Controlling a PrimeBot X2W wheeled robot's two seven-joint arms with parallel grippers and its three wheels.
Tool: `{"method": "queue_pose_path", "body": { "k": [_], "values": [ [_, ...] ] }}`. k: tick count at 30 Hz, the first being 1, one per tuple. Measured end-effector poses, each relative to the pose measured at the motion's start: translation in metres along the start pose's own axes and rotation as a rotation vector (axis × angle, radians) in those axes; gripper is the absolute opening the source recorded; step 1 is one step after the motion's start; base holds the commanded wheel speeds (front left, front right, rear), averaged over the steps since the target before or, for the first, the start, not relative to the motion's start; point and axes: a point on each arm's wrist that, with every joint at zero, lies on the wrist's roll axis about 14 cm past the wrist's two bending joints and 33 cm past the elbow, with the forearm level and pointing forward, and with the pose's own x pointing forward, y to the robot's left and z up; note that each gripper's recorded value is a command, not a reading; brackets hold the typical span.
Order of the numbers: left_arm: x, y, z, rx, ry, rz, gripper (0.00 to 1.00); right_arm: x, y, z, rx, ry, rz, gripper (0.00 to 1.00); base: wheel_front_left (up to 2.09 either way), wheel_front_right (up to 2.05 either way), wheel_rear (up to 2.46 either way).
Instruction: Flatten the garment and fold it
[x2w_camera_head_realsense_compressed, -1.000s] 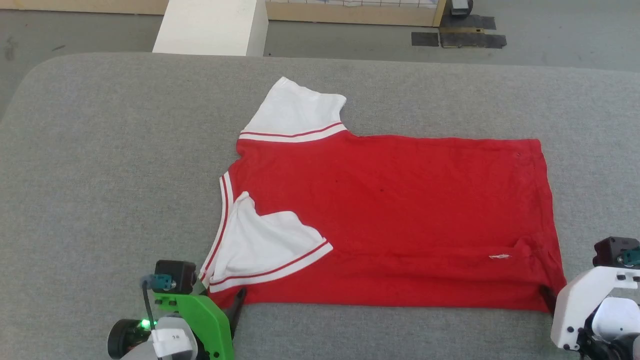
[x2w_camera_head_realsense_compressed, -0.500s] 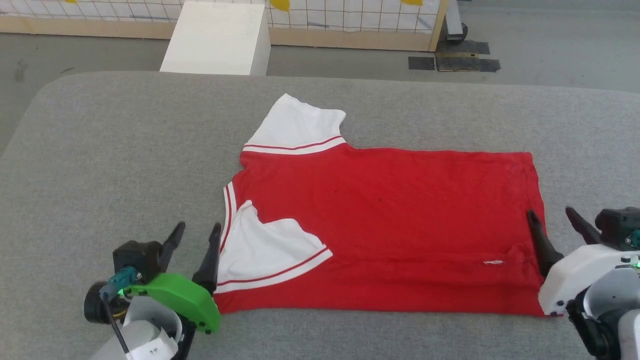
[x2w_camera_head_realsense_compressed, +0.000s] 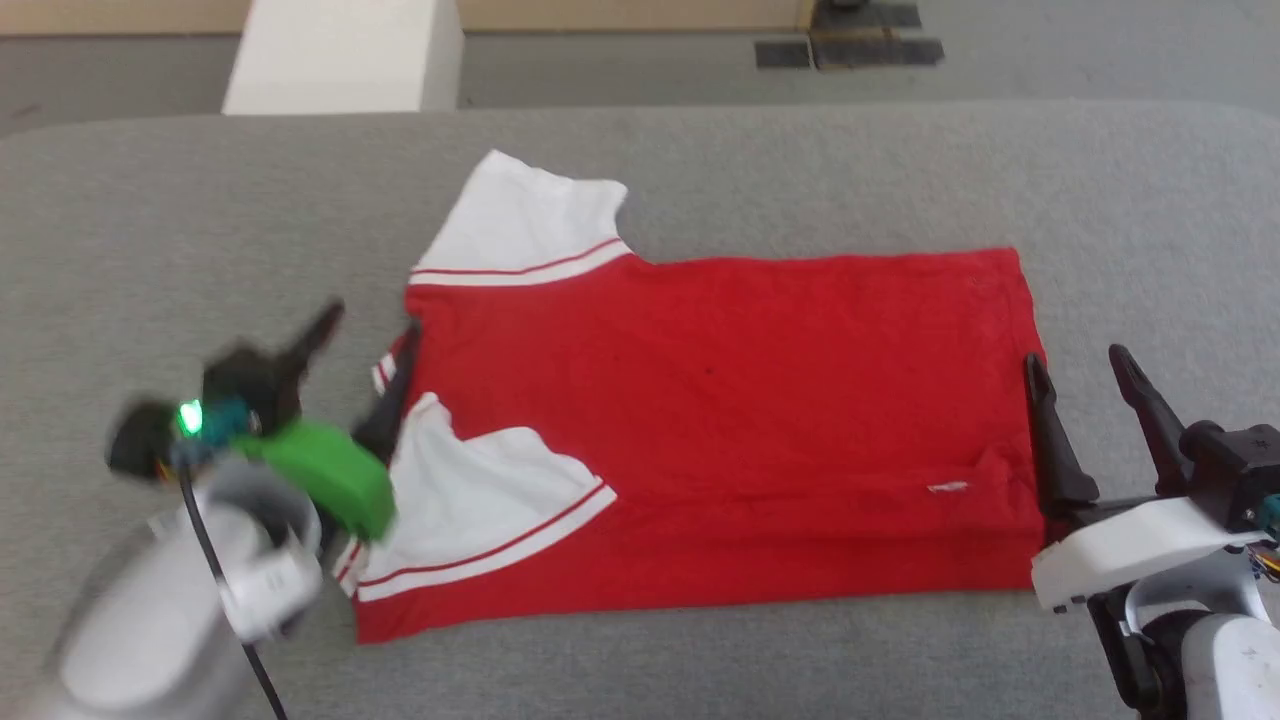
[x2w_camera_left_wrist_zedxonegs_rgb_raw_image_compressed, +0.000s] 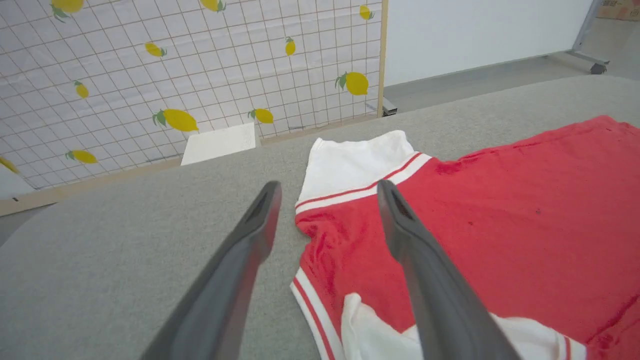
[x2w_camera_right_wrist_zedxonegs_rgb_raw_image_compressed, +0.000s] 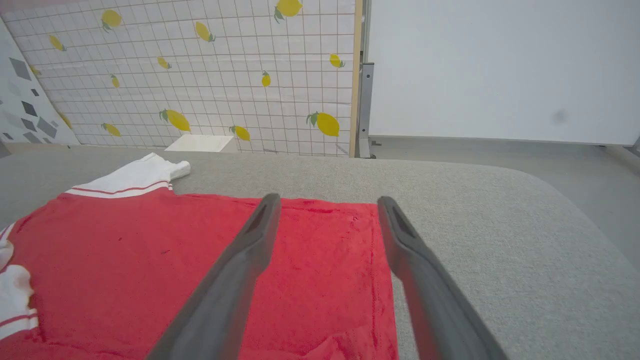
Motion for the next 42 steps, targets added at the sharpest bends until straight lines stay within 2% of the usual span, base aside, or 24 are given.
{"method": "queue_pose_path", "body": {
  "k": [6, 9, 13, 18, 21, 24, 33, 41, 42],
  "values": [
    [0.062, 0.011, 0.013, 0.155, 0.125, -0.12, 1.0, 0.009, -0.001, -0.008, -0.005, 0.005, -0.012, 1.0, 0.0, 0.0, 0.0],
    [0.091, 0.015, 0.006, 0.175, 0.232, -0.162, 1.0, 0.013, -0.002, -0.014, -0.003, 0.014, -0.015, 1.0, 0.0, 0.0, 0.0],
    [0.13, 0.016, 0.004, 0.094, 0.326, -0.194, 1.0, 0.017, -0.003, -0.022, -0.008, 0.029, -0.018, 1.0, 0.0, 0.0, 0.0],
    [0.159, 0.034, -0.025, 0.081, 0.508, -0.166, 1.0, 0.02, -0.01, -0.033, -0.012, 0.052, -0.037, 1.0, 0.0, 0.0, 0.0],
    [0.173, 0.035, -0.045, -0.036, 0.6, -0.164, 1.0, 0.02, -0.018, -0.038, -0.015, 0.057, -0.059, 1.0, 0.0, 0.0, 0.0],
    [0.179, 0.039, -0.067, -0.033, 0.703, -0.161, 1.0, 0.02, -0.024, -0.042, -0.016, 0.051, -0.075, 1.0, 0.0, 0.0, 0.0],
    [0.196, 0.031, -0.104, -0.065, 0.804, -0.19, 1.0, 0.014, -0.032, -0.071, -0.028, 0.136, -0.1, 1.0, 0.0, 0.0, 0.0],
    [0.205, 0.025, -0.109, -0.078, 0.815, -0.22, 1.0, 0.017, -0.033, -0.081, -0.035, 0.165, -0.097, 1.0, 0.0, 0.0, 0.0],
    [0.204, 0.021, -0.11, -0.087, 0.831, -0.235, 0.22, 0.017, -0.033, -0.082, -0.036, 0.165, -0.097, 1.0, 0.0, 0.0, 0.0]
  ]
}}
